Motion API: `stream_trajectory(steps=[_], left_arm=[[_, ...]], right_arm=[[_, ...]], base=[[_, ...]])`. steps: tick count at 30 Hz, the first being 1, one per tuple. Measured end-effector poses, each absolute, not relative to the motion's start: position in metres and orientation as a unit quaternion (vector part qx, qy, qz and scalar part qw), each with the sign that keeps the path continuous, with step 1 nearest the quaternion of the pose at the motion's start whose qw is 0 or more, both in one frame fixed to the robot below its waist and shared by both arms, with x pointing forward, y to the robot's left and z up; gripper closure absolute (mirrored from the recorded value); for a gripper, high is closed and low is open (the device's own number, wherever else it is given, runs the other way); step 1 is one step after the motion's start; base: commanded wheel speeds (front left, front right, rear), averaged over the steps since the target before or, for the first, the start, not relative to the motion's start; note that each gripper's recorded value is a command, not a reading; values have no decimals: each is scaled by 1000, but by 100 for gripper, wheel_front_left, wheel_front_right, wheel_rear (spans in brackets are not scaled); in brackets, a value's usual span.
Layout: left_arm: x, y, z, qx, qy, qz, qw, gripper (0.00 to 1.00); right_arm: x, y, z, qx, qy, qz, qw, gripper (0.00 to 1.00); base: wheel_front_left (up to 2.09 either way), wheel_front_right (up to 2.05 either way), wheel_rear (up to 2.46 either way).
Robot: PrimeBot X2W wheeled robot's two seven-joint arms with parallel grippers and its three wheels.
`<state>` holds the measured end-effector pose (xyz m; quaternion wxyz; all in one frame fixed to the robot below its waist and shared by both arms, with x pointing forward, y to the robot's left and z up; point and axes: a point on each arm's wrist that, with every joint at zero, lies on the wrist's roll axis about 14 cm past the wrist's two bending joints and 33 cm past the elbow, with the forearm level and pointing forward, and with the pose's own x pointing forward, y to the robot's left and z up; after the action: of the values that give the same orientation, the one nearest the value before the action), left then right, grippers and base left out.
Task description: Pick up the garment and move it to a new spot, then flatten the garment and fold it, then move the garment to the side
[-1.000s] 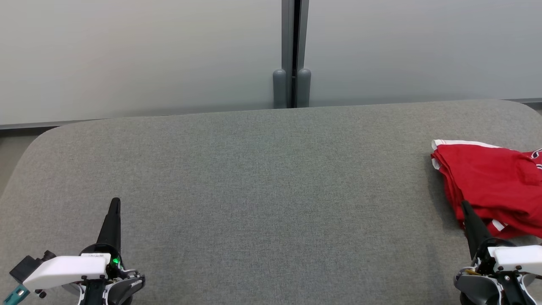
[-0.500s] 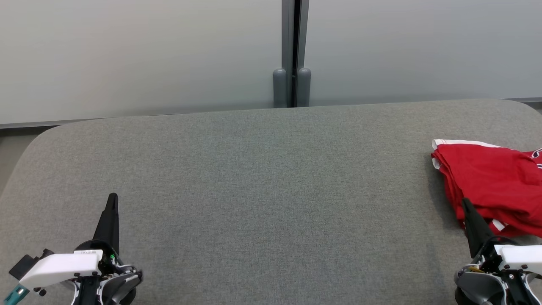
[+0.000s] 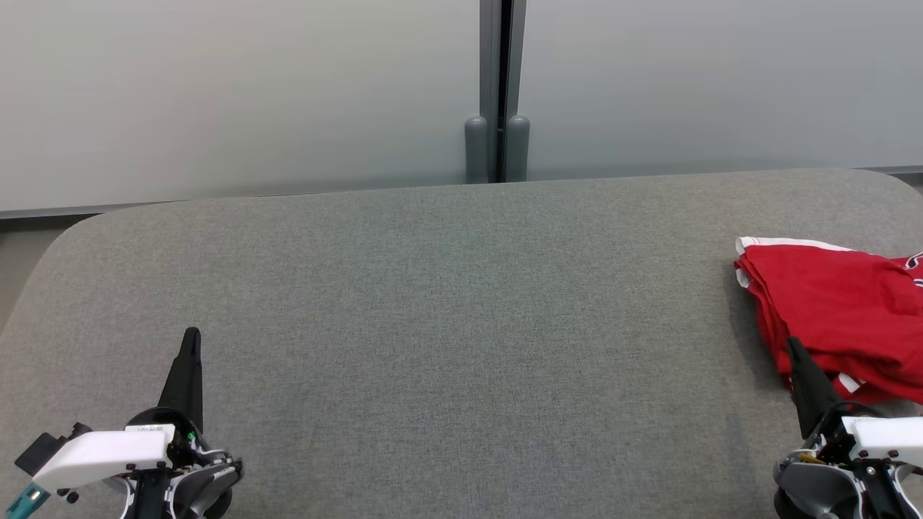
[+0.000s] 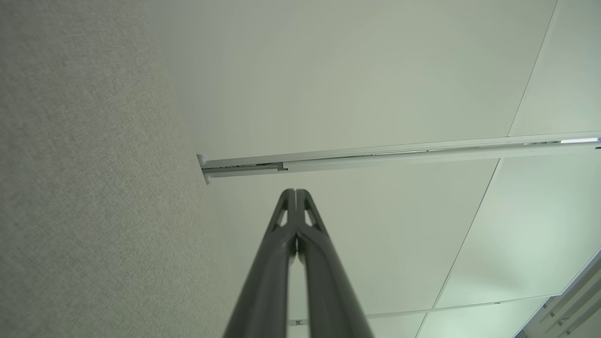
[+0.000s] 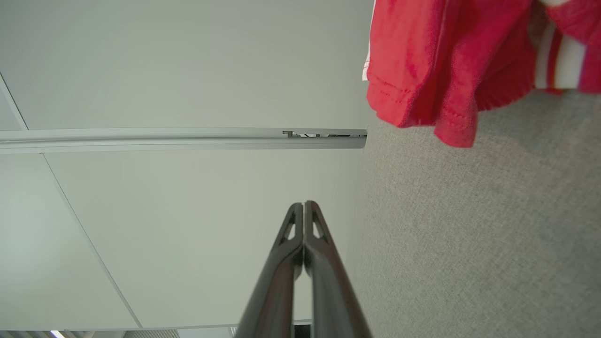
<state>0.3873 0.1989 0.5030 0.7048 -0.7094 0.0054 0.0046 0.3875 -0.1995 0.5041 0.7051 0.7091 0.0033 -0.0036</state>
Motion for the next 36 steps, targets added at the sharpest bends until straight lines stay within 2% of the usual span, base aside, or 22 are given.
stream_trajectory(steps=[36], left_arm=[[387, 199, 503, -709, 5, 5, 705, 100]], right_arm=[[388, -199, 504, 709, 3, -4, 705, 100]], base=[[0, 0, 0]])
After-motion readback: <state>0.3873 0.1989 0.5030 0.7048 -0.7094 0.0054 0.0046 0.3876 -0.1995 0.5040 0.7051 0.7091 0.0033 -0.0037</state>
